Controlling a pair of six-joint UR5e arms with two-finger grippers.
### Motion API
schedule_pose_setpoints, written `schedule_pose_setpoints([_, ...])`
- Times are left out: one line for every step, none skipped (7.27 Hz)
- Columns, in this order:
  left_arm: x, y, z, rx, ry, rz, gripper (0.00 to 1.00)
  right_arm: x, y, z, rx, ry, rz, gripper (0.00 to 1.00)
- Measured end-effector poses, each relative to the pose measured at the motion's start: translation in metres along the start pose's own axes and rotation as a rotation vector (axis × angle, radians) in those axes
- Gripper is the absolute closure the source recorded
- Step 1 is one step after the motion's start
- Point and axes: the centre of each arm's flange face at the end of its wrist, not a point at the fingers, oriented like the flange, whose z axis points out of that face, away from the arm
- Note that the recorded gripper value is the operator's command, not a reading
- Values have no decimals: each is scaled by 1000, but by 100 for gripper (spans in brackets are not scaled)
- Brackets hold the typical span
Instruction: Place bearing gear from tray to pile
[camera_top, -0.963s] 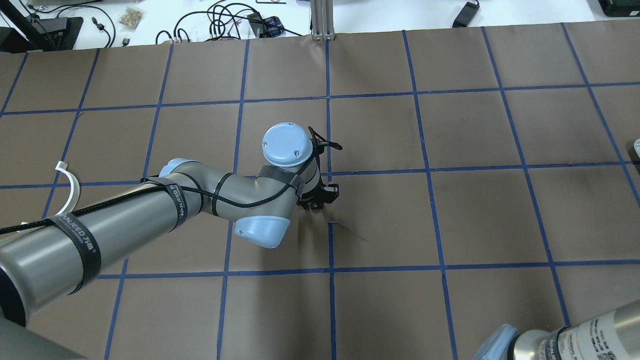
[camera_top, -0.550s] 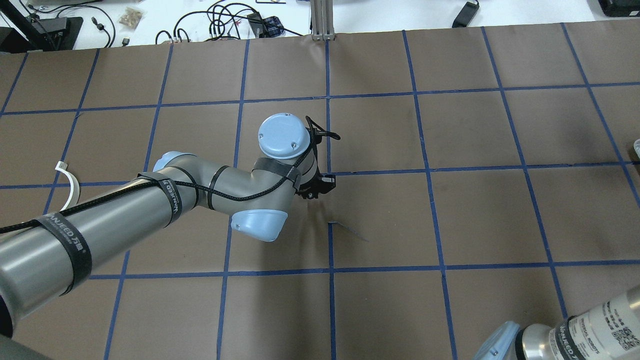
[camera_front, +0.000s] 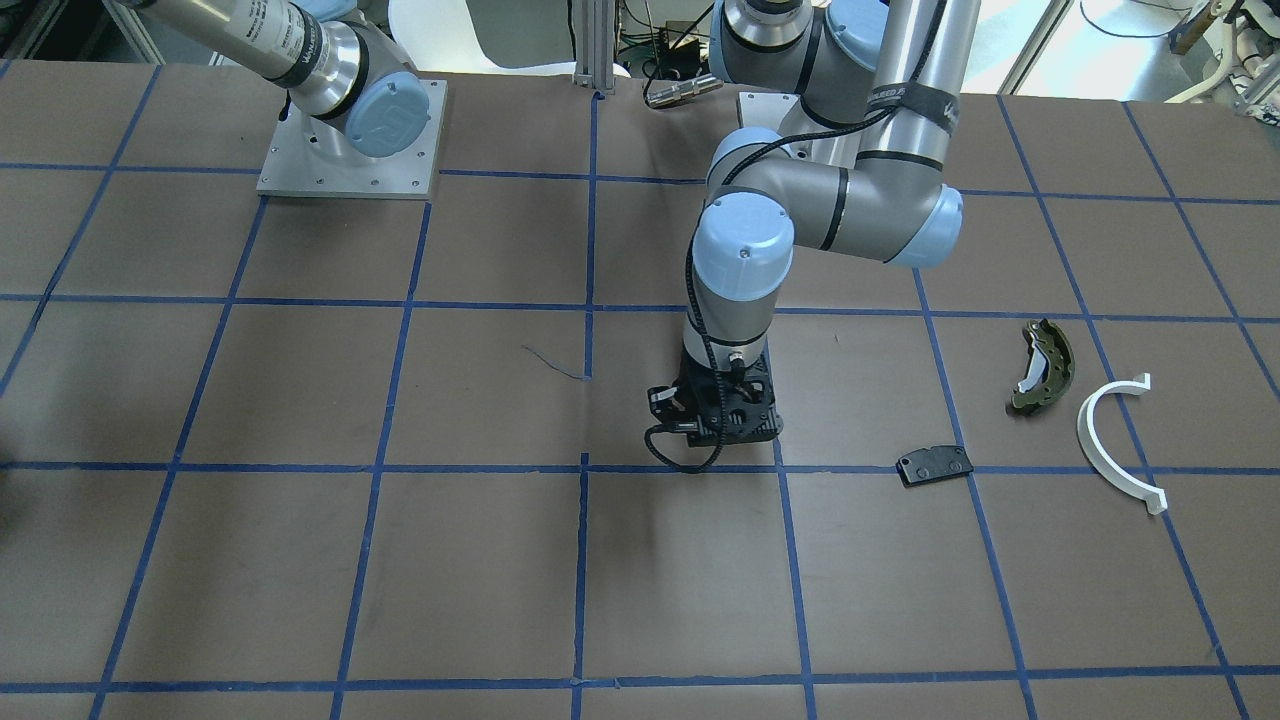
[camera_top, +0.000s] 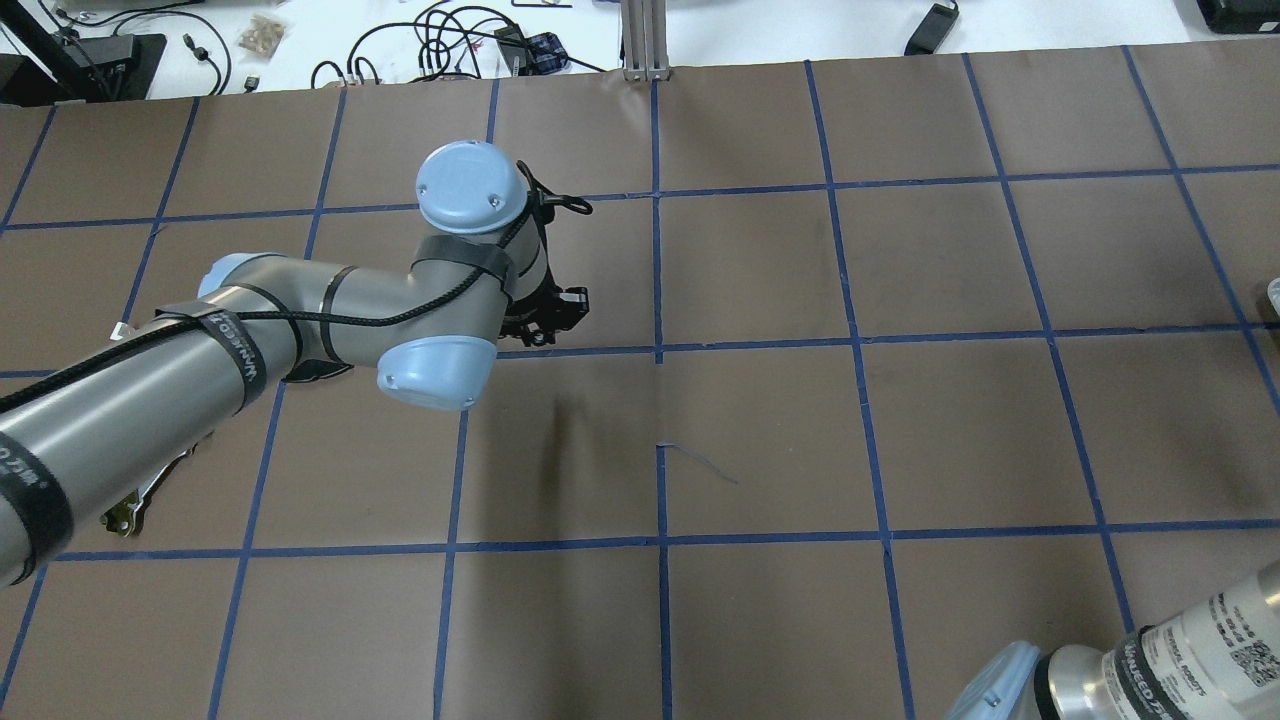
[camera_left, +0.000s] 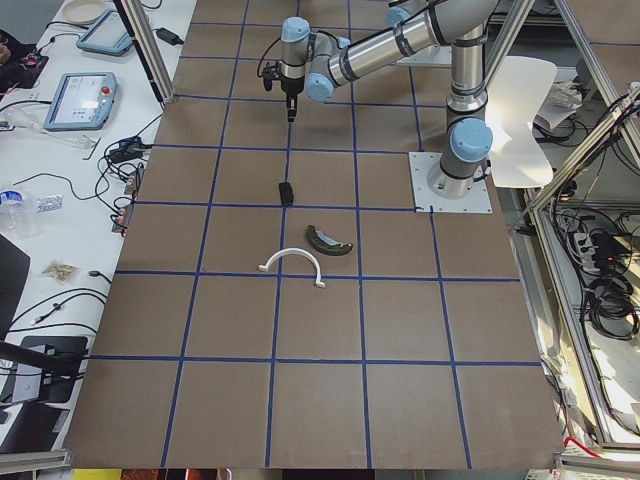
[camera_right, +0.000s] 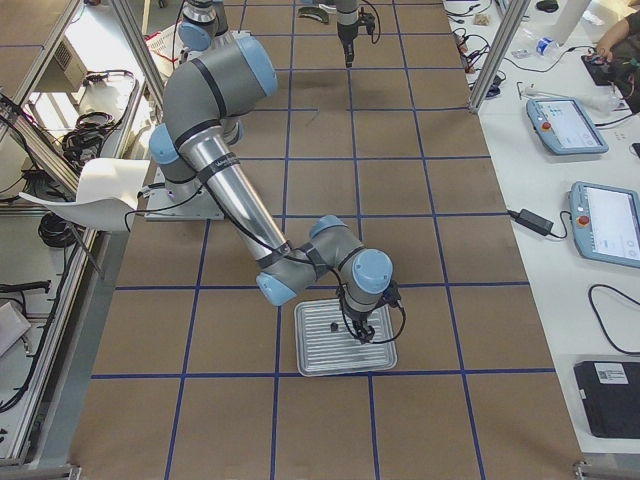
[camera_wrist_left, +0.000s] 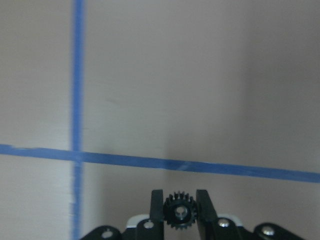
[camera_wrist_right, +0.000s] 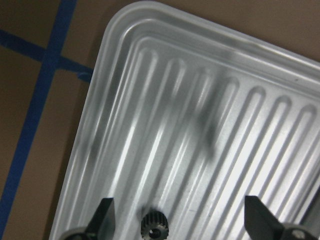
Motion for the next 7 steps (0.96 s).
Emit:
schedule_pose_setpoints([-48,-6,-2,-27,-19,29,100,0,0,6,-11,-8,-1,15])
schedule_pose_setpoints([-92,-3,3,-57,-34,56,100,0,1,9,-21,-12,-1,23])
schedule_pose_setpoints([-135,12,18,-97,-65,71,100,-1,2,12,-33,-17,-2,26])
schedule_pose_setpoints([-174,31,34,-127,-94,78,100,-1,4,16,-50,-20,-2,26])
schedule_pose_setpoints([-207,47,47,-137,-104,77,100,-2,5,19,-64,-22,-3,32])
schedule_pose_setpoints([-230,58,59,-138,-106,68,1,-3,6,22,-76,-26,-4,50])
schedule_pose_setpoints([-243,64,66,-139,-104,57,0,-4,7,25,-90,-28,-5,72])
